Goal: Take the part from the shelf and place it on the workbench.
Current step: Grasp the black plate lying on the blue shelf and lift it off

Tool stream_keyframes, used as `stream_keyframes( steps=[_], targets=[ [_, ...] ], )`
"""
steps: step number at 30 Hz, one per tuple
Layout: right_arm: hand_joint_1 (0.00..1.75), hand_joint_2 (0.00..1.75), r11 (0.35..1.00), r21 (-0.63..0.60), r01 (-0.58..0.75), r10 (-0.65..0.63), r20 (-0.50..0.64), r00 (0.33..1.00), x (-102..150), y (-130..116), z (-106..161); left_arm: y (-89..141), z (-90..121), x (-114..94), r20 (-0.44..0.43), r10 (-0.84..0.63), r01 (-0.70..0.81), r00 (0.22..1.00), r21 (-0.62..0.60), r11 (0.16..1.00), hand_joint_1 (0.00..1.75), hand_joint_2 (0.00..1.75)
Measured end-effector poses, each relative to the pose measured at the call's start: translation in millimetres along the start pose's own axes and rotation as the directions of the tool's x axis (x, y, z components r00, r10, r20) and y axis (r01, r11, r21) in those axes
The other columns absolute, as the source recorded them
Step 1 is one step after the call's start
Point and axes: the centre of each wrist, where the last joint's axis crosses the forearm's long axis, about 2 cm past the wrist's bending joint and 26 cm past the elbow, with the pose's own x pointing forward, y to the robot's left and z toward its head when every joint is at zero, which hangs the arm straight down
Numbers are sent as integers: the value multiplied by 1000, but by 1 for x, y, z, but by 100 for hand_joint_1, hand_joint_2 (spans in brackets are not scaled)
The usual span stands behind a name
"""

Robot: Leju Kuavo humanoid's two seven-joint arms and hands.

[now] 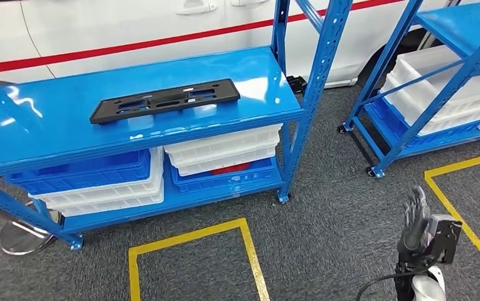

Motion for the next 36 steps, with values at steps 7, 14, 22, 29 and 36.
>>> stream_keyframes(
  steps=[7, 14, 22, 29, 36],
  targets=[
    [0, 0, 989, 93, -112, 82, 279, 957, 57, 20, -32, -5, 0, -2, -11, 11, -11, 1000, -11, 1000, 0, 0],
    [0, 0, 966, 146, -211, 103, 534, 839, 117, 45, -49, -11, 1, -6, -24, 35, -35, 999, -22, 999, 0, 0],
    [0, 0, 941, 191, -279, 40, 758, 651, 183, 81, -48, -14, 2, -9, -32, 77, -78, 997, -30, 997, 0, 0],
    [0, 0, 928, 229, -296, -26, 829, 558, 208, 100, -35, -16, 3, -11, -40, 96, -97, 995, -31, 995, 0, 0],
    [0, 0, 926, 239, -293, -56, 853, 519, 215, 102, -31, -16, 3, -12, -34, 98, -99, 995, -30, 995, 0, 0]
  ],
)
